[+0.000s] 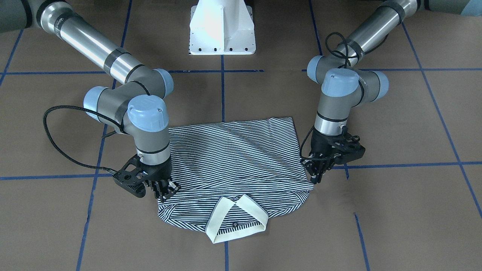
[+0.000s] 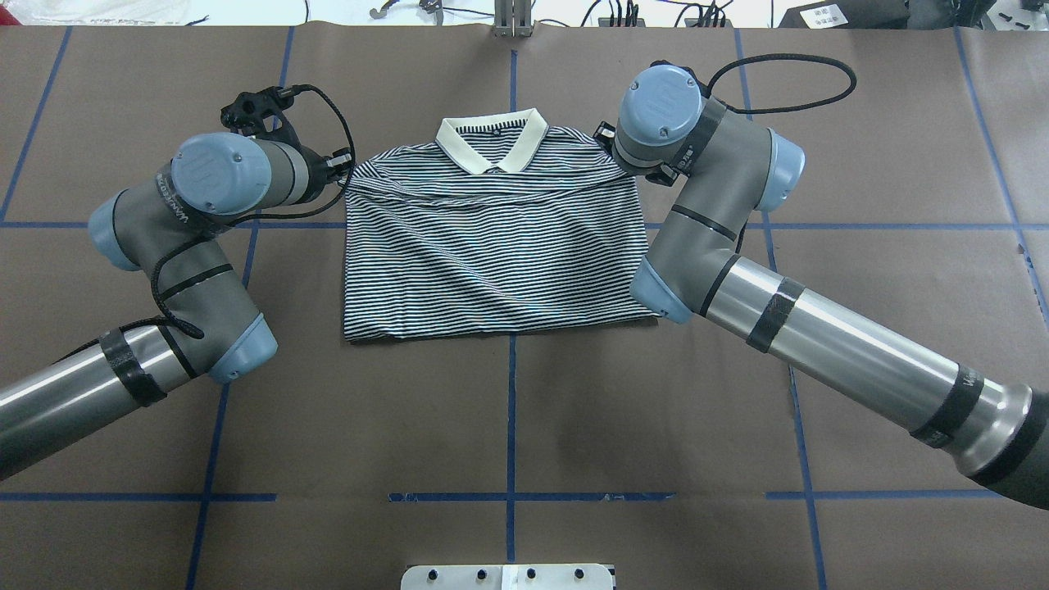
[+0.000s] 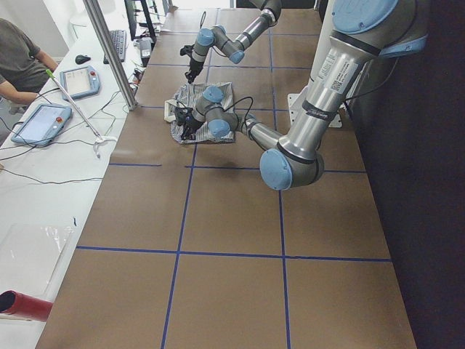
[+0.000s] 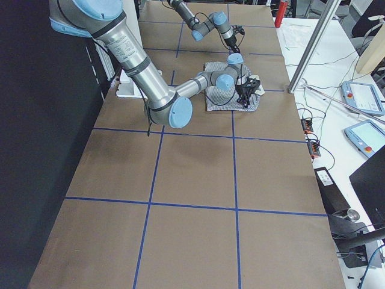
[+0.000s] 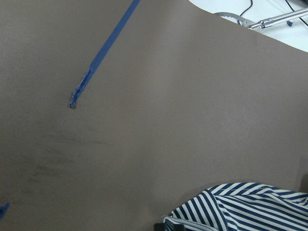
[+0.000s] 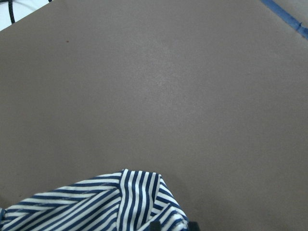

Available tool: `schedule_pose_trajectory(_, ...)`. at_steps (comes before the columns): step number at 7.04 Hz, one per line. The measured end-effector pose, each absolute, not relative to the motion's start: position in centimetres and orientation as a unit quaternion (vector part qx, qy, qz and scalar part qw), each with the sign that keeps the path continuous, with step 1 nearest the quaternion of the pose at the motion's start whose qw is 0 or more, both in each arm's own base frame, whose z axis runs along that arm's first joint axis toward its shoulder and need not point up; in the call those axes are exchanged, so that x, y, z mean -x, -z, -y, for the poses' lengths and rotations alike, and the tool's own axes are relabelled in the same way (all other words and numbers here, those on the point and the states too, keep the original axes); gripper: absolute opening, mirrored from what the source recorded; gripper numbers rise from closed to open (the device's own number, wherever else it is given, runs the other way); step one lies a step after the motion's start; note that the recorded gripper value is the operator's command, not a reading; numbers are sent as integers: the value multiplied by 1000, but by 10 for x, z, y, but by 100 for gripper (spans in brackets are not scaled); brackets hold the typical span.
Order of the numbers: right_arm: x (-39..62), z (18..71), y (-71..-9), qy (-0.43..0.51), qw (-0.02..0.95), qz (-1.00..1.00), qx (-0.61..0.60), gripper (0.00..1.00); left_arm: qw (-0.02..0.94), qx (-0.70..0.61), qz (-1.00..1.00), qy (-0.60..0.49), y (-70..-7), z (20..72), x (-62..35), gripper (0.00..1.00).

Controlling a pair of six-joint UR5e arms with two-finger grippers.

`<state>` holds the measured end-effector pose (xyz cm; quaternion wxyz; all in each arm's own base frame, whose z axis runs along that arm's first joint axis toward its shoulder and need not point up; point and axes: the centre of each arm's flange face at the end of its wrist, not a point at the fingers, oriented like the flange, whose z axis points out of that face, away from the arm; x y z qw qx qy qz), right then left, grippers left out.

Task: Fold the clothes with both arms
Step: 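Lower the right gripper to the folded shirt's side edge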

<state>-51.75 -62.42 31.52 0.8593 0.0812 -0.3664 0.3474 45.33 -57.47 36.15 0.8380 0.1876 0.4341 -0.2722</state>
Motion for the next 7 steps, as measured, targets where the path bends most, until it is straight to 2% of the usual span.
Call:
schedule_pose_trajectory(3,483,600,-300,-353,835,413,-87,60,827,-192,-454,270,-348,571,-450,31)
schedule_pose_trajectory(7,443,479,-320,-399,792,463,-10,69,819,-185,-480,256,-337,562,-448,31)
